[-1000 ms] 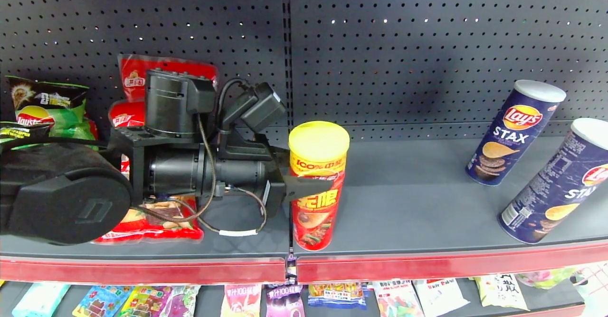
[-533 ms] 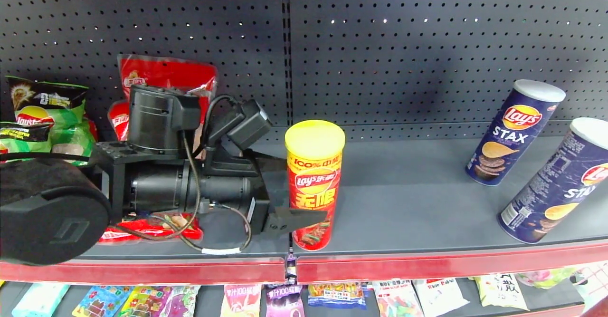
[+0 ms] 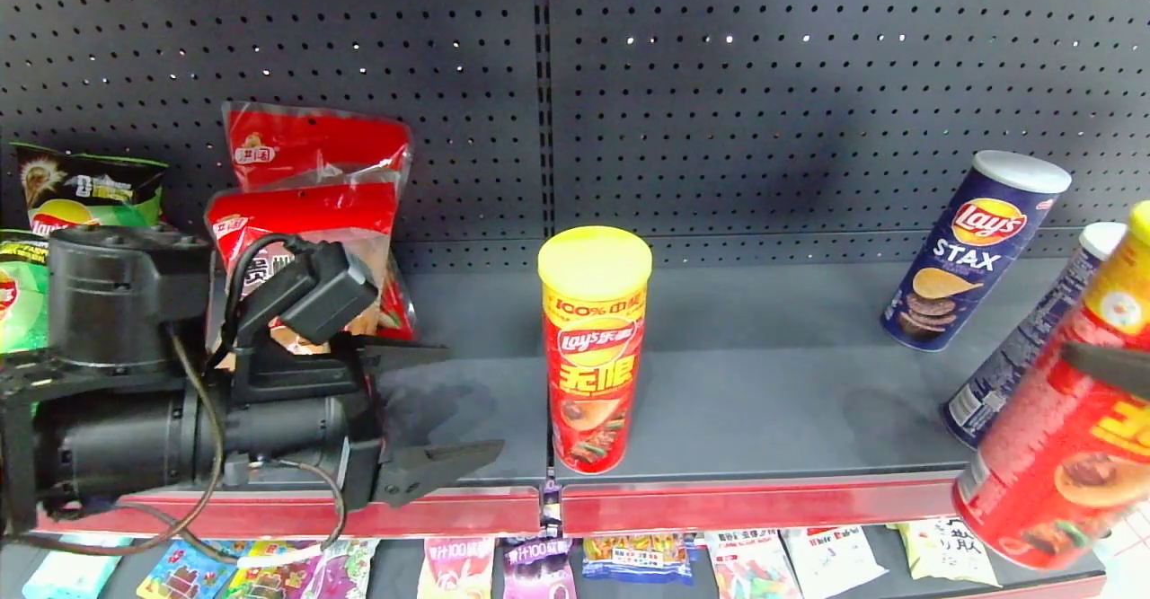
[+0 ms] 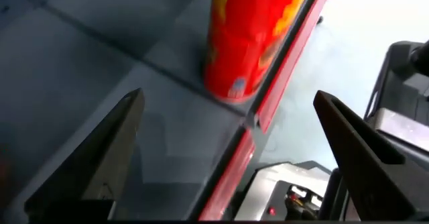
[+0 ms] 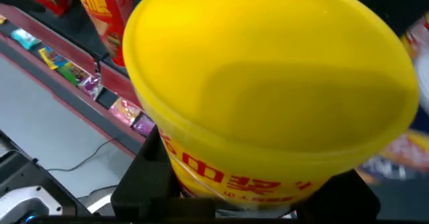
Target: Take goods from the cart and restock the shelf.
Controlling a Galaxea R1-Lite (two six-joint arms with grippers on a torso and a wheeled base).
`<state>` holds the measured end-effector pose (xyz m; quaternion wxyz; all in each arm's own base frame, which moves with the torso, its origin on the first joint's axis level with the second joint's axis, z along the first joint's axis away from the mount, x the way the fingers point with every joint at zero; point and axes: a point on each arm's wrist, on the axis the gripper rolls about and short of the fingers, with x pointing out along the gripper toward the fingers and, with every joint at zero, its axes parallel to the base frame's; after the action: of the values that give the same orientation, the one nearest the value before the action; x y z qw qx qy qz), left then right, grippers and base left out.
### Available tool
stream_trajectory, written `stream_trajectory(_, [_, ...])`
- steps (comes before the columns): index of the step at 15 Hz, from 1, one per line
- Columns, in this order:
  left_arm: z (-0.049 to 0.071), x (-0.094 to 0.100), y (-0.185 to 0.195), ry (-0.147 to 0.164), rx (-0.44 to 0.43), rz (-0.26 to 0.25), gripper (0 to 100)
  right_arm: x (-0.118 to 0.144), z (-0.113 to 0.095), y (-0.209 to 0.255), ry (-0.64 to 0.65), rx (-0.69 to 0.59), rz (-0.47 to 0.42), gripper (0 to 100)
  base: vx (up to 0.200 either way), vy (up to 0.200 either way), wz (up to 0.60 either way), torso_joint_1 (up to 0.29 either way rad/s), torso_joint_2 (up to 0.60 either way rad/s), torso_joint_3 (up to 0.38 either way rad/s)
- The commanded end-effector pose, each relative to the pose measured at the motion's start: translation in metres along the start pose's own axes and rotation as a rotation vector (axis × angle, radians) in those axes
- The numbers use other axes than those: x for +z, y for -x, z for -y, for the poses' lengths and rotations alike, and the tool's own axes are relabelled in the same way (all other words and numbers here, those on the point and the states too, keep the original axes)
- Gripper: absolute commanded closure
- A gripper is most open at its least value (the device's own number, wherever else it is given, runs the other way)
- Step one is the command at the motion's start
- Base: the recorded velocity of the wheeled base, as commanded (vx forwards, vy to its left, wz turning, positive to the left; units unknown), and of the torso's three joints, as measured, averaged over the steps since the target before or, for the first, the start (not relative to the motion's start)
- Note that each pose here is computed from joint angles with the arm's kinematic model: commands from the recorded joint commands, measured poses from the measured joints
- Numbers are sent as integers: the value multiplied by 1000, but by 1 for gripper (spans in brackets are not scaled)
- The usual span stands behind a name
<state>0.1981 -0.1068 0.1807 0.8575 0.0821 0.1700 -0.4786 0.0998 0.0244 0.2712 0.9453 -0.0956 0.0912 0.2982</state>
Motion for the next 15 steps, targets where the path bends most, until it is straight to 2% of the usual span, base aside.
stream_trajectory(1, [23,-11,39,-15,60,35,0,18,25,-70,12,63,8,100,0,0,0,0,0,0])
stream_trajectory(3, [40,-21,63,-12,59,30,0,28,31,-102,11,102,21,100,0,0,0,0,0,0])
stream_trajectory(6, [62,-31,96,13,79,-21,0,42,27,-146,6,178,48,100,0,0,0,0,0,0])
stream_trajectory(10, [66,-33,105,7,161,-28,0,42,23,-218,20,237,128,100,0,0,0,0,0,0])
stream_trajectory(12, [68,-34,110,0,200,-19,0,46,17,-239,26,268,138,100,0,0,0,0,0,0])
stream_trajectory(15, [73,-40,117,7,218,-42,0,46,12,-265,34,298,143,100,0,0,0,0,0,0])
